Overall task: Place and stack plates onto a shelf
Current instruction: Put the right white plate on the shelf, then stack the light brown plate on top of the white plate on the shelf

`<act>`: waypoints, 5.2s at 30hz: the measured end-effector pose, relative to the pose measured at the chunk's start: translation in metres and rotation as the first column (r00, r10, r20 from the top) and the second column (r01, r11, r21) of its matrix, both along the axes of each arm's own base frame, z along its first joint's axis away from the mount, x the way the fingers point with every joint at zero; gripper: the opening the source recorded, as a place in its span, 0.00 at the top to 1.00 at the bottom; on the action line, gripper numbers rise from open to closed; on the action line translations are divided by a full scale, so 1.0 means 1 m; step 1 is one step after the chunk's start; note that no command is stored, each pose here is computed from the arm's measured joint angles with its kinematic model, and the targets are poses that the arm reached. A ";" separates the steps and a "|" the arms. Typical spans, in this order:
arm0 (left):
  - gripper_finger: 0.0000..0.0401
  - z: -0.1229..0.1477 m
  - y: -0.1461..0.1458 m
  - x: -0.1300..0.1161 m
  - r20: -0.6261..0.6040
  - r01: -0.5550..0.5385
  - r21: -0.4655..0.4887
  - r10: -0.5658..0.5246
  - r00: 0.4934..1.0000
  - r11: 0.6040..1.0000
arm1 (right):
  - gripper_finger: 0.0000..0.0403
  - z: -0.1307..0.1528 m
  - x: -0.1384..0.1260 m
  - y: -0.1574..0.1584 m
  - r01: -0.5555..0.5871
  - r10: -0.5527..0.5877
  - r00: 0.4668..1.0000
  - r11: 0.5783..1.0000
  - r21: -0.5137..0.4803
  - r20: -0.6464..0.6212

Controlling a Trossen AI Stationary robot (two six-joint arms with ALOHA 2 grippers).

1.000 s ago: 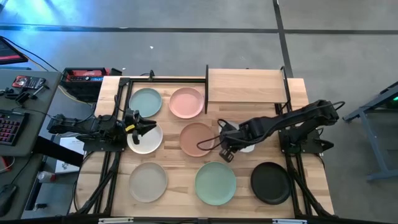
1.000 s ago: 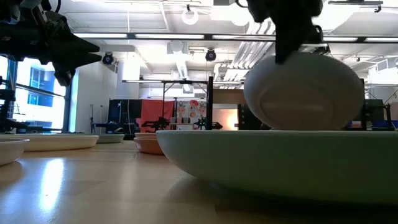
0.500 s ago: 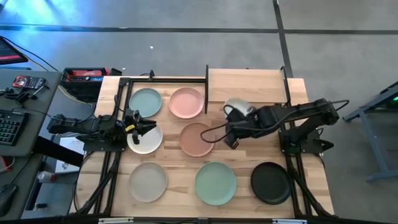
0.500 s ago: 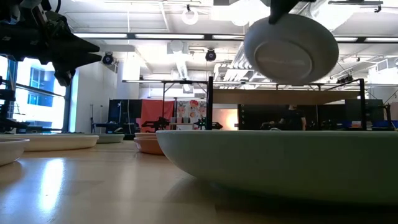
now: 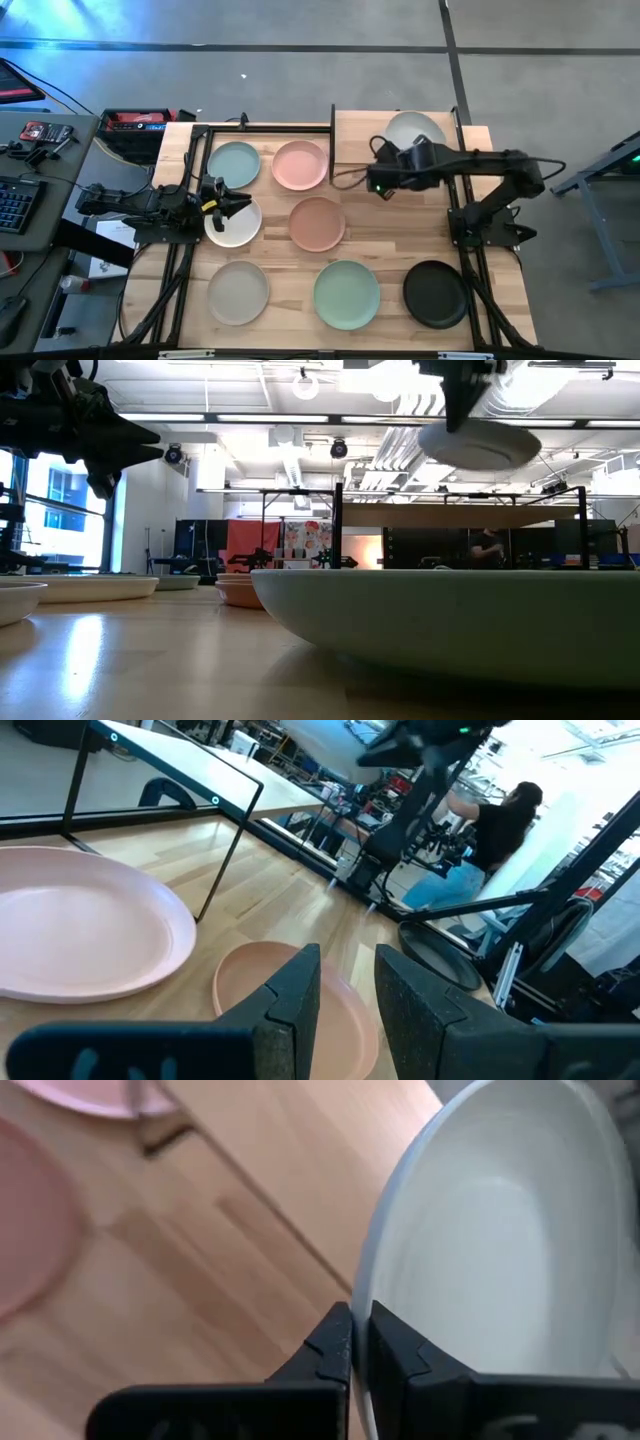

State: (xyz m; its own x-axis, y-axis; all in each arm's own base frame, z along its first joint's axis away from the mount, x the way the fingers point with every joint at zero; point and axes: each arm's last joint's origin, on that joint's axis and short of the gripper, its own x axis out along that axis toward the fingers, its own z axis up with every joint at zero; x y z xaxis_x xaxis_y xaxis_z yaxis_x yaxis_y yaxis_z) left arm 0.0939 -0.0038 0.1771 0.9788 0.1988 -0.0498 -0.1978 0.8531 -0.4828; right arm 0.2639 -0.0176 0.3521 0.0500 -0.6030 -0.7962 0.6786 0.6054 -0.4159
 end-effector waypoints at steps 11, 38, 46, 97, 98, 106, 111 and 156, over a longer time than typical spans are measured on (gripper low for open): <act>0.79 0.000 0.000 0.000 -0.001 0.000 0.000 0.000 1.000 1.000 | 1.00 -0.050 -0.009 -0.056 0.135 -0.124 0.979 0.989 0.058 -0.159; 0.79 0.000 0.000 0.000 -0.001 0.000 0.002 0.000 1.000 1.000 | 0.95 -0.057 -0.017 -0.113 0.154 -0.139 0.985 0.973 0.174 -0.098; 0.79 0.000 0.000 0.000 -0.001 0.002 0.000 -0.002 1.000 1.000 | 0.77 -0.057 -0.016 -0.112 0.151 -0.136 0.986 0.972 0.178 -0.096; 0.79 0.061 0.033 0.106 -0.607 0.374 0.628 0.130 0.784 0.682 | 0.72 0.076 0.044 0.049 -0.427 0.187 0.695 0.884 0.189 0.695; 0.79 0.058 0.036 0.109 -0.625 0.392 0.621 0.126 0.771 0.679 | 0.72 0.076 0.044 0.049 -0.427 0.187 0.694 0.884 0.189 0.695; 0.79 0.031 0.059 0.125 -0.732 0.474 0.562 0.141 0.666 0.678 | 0.72 0.075 0.043 0.049 -0.426 0.189 0.701 0.884 0.191 0.687; 0.79 0.015 0.067 0.135 -0.763 0.486 0.536 0.150 0.628 0.690 | 0.72 0.075 0.043 0.049 -0.425 0.190 0.705 0.884 0.193 0.683; 0.89 -0.056 0.094 0.156 -0.887 0.619 0.431 0.182 0.424 0.657 | 0.72 0.074 0.043 0.049 -0.423 0.191 0.713 0.885 0.196 0.675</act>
State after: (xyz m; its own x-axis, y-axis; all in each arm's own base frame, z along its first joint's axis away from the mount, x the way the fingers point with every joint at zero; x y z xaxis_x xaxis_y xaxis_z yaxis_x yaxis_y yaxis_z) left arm 0.2503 0.0901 0.1213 0.5050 0.3453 -0.7911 0.1253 0.8775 0.4630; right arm 0.3065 0.0311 0.4264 0.7361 -0.1858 -0.6509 0.4606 0.8421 0.2805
